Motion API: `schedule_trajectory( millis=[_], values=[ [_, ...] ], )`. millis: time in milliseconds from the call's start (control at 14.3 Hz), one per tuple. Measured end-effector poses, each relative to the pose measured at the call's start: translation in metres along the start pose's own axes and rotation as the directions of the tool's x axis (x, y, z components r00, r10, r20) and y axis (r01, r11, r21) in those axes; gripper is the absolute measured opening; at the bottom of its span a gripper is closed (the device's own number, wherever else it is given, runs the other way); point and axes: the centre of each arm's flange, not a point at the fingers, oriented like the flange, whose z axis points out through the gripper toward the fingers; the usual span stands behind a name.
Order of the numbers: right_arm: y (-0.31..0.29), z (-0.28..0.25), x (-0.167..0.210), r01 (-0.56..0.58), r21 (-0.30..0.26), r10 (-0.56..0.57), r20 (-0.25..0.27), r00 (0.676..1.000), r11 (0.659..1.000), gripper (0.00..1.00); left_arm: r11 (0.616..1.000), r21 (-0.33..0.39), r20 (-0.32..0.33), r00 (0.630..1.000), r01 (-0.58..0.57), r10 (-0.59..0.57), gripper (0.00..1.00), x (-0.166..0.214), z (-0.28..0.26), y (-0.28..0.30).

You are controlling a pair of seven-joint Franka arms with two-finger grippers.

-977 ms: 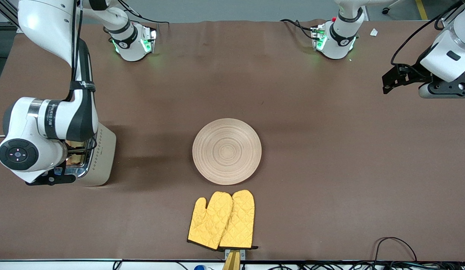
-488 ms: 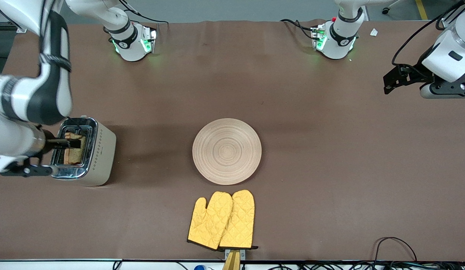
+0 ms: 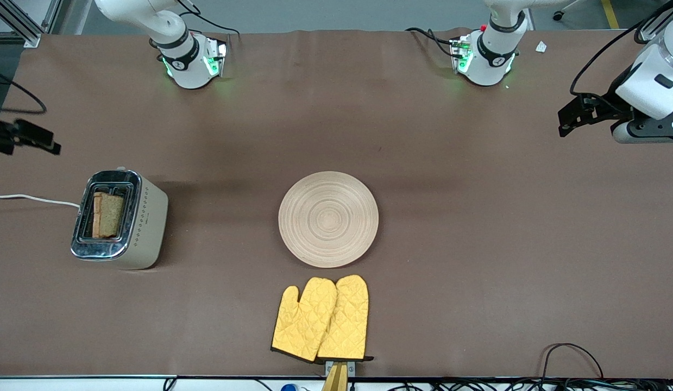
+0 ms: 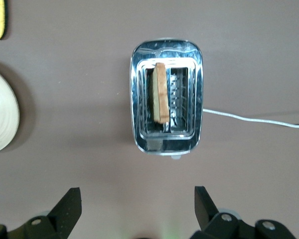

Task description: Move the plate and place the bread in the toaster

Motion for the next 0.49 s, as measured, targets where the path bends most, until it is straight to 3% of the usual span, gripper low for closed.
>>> schedule_trajectory(
  millis=[488],
  values=[
    [-0.032,0.012,-0.003,-0.024,0.0,0.024,0.02,0.999,1.0,1.0,1.0,-0.001,-0.007,1.0,0.011,-0.011,1.0,0.0,-0.003,-0.006]
  ],
)
